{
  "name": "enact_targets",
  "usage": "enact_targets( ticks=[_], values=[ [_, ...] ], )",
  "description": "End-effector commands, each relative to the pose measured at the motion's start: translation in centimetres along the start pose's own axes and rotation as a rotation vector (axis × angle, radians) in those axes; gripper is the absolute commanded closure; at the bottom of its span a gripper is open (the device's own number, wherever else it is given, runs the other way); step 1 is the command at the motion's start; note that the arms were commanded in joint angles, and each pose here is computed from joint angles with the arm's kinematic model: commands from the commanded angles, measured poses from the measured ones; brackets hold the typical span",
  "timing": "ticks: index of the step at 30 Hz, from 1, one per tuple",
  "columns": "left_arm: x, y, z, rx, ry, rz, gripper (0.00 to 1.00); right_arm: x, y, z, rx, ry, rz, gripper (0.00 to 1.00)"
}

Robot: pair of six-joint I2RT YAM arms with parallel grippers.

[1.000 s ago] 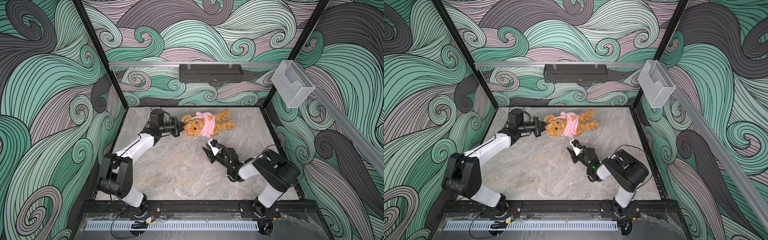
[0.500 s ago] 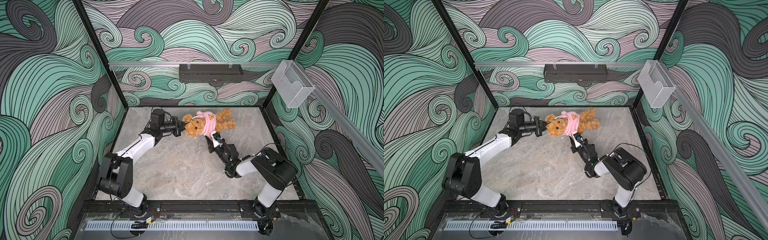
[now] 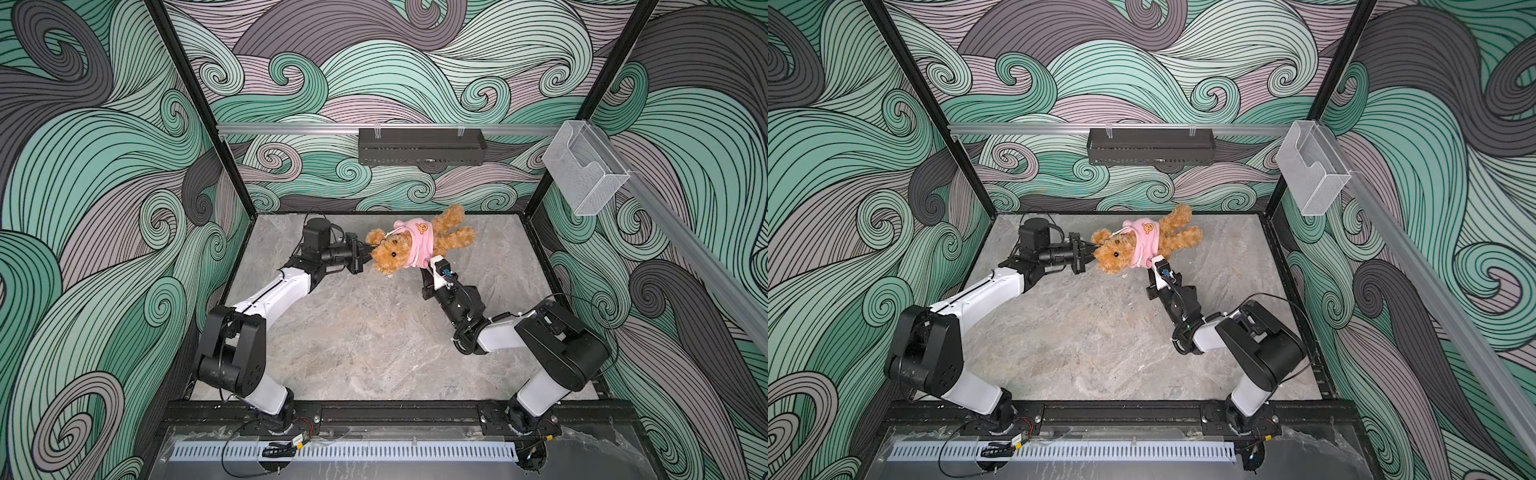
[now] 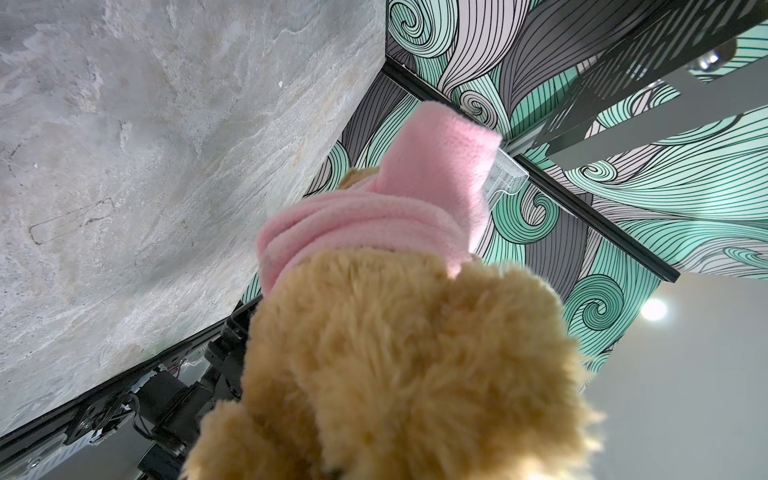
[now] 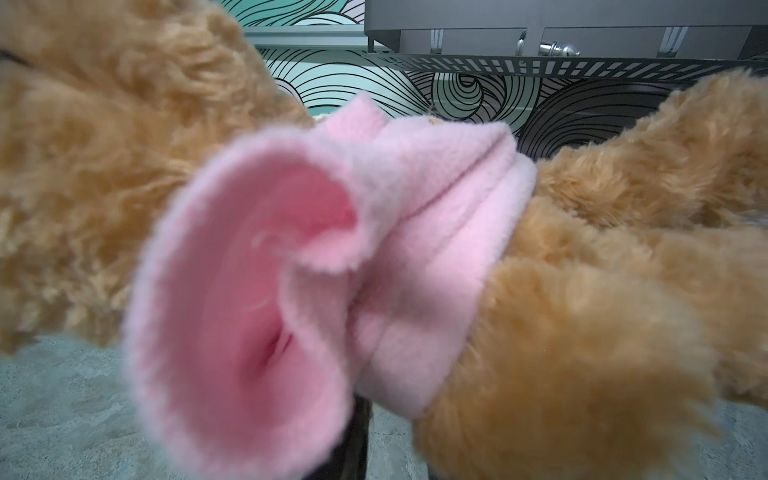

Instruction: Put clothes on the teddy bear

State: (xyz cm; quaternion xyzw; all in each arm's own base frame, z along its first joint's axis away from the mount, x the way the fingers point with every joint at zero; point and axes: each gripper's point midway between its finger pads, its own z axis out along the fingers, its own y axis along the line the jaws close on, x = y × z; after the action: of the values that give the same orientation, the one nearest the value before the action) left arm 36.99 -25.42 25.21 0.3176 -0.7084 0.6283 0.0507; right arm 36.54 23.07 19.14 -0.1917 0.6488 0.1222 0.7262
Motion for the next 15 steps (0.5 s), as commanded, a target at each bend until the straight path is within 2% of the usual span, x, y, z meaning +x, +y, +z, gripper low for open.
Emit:
enact_targets(
  ticks=[1, 10, 15],
  values=[
    [0.7, 0.4, 0.5, -0.009, 0.021, 0.040, 1.00, -2.5, -0.6, -0.1, 0.002, -0.076, 0.009, 0.77],
    [0.4, 2.2, 1.4, -0.041, 0.026, 0.024, 1.00, -3.6, -0.9, -0.1, -0.004, -0.101, 0.015, 0.84],
    [0.1, 2.8, 1.5, -0.058, 0.024, 0.031, 1.00, -2.8, -2.1, -0.6, 0.052, -0.070, 0.024, 1.00]
  ],
)
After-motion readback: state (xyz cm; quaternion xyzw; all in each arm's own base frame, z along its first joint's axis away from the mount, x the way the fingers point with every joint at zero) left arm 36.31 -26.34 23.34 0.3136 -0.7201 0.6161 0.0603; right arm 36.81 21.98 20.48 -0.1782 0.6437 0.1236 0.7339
